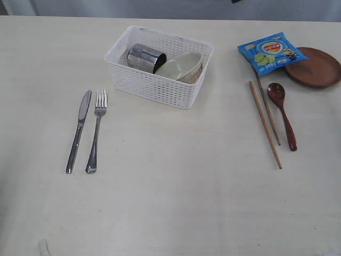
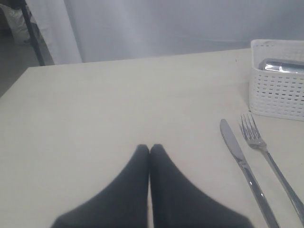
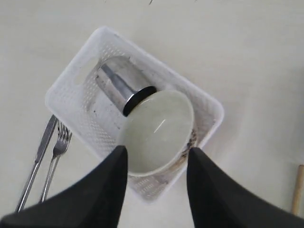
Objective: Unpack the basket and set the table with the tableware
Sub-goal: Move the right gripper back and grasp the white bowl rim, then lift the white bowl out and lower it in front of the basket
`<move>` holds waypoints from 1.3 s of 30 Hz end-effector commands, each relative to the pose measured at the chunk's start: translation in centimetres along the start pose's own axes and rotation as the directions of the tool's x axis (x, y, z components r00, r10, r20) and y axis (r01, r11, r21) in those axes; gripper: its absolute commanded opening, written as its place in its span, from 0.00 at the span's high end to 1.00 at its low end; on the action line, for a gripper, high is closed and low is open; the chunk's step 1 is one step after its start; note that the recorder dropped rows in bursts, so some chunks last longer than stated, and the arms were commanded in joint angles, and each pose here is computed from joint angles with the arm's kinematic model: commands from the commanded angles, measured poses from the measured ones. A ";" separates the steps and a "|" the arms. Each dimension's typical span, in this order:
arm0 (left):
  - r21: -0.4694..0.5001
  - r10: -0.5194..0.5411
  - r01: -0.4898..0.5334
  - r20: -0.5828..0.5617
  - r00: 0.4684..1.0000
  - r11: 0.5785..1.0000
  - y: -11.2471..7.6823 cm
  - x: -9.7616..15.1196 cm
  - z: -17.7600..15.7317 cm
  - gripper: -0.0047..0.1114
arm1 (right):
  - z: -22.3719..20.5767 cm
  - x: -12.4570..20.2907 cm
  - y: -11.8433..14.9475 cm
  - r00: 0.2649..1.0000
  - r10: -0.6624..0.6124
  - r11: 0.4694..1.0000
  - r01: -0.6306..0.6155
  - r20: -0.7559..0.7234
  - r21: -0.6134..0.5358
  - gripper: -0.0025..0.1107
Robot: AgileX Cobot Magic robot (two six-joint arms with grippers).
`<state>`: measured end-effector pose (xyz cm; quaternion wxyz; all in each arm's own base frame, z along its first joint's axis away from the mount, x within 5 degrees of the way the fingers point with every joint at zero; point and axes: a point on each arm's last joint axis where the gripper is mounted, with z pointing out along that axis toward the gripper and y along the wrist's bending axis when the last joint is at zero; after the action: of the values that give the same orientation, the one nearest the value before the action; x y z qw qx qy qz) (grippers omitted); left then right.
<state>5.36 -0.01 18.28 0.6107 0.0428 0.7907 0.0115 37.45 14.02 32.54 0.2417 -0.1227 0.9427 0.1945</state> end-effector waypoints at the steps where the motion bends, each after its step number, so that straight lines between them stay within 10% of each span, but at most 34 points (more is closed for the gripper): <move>1: 0.006 -0.003 0.003 0.000 1.000 1.000 0.0 0.1 0.0 0.96 | 2.1 0.9 3.4 0.995 -0.094 0.991 0.097 -0.037 0.095 0.63; 33: 0.004 0.003 -0.003 0.001 1.000 1.000 0.0 0.1 0.0 0.96 | 15.6 2.3 -1.0 0.978 0.006 0.989 0.025 -0.207 0.149 0.63; 39: 0.004 0.003 -0.003 0.001 1.000 1.000 0.0 0.1 0.0 0.96 | 14.0 1.5 -0.4 0.983 -0.058 0.987 0.082 -0.172 0.135 0.98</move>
<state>5.36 -0.01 18.28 0.6107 0.0428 0.7907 0.0115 42.16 19.55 18.51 0.1557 -0.1414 0.9719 0.1054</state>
